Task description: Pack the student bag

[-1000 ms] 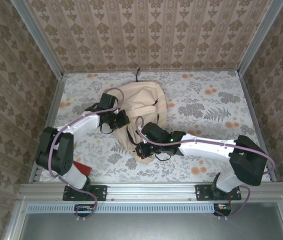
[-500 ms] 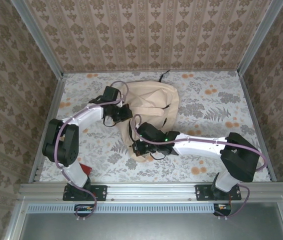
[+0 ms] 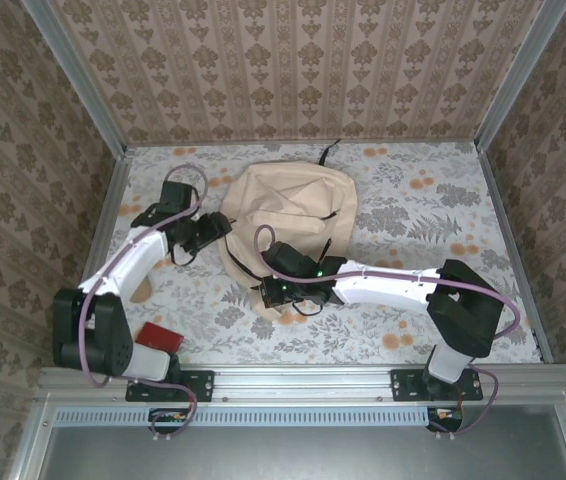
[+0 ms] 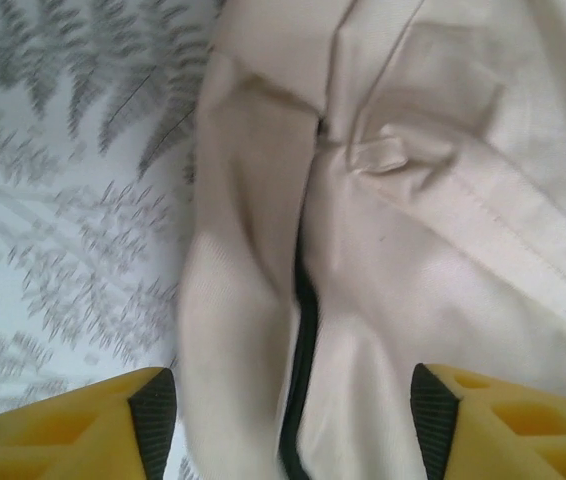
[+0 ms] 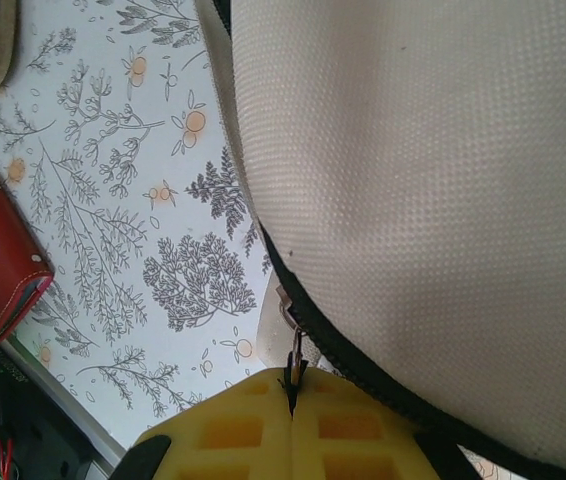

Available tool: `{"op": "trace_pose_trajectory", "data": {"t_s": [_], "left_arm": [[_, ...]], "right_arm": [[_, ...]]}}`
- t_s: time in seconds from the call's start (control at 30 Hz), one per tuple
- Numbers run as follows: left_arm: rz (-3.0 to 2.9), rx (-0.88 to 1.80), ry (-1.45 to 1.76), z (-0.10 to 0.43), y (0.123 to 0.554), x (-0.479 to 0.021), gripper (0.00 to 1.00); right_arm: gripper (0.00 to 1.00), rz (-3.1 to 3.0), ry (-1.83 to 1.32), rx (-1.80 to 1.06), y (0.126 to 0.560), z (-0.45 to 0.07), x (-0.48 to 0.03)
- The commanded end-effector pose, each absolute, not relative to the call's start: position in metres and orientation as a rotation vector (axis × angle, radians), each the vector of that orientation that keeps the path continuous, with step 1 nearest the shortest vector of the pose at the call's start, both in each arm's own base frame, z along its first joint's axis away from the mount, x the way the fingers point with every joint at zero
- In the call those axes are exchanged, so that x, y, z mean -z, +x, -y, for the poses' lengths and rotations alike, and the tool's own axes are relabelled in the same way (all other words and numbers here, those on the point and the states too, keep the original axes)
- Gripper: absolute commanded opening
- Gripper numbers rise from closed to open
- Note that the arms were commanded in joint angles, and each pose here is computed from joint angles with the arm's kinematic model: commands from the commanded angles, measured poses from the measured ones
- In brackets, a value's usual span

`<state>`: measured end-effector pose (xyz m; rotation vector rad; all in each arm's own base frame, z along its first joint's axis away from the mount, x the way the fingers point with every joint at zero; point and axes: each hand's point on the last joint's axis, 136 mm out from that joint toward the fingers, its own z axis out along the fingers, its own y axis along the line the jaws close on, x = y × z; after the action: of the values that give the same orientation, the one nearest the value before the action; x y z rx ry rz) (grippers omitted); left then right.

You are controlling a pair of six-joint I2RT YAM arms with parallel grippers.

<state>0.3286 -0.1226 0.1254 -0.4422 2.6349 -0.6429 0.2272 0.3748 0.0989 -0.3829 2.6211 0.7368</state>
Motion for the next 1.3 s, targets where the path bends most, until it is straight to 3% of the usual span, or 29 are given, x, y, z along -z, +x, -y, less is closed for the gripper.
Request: {"op": "trace_pose_trajectory", "data": {"t_s": [0.0, 0.27, 0.53, 0.83, 1.1, 1.27], "left_arm": [[-2.661, 0.656, -0.572, 0.119, 0.296, -0.117, 0.68], [-2.53, 1.129, -0.667, 0.173, 0.271, -0.123, 0.72], [-2.541, 1.225, -0.673, 0.202, 0.272, -0.112, 0.72], [-2.585, 1.213, -0.731, 0.213, 0.27, -0.089, 0.56], [-2.654, 1.025, -0.768, 0.195, 0.264, -0.071, 0.24], [-2.686, 0.892, -0.752, 0.182, 0.264, -0.066, 0.13]], "right_arm": [[0.0, -2.639, -0.357, -0.673, 0.232, -0.37, -0.098], [0.0, -2.649, -0.383, -0.664, 0.23, -0.367, -0.1], [0.0, -2.655, -0.388, -0.666, 0.229, -0.366, -0.101], [0.0, -2.652, -0.377, -0.661, 0.23, -0.363, -0.103], [0.0, -2.674, -0.361, -0.473, 0.233, -0.336, -0.098], [0.0, -2.689, -0.328, -0.28, 0.235, -0.301, -0.101]]}}
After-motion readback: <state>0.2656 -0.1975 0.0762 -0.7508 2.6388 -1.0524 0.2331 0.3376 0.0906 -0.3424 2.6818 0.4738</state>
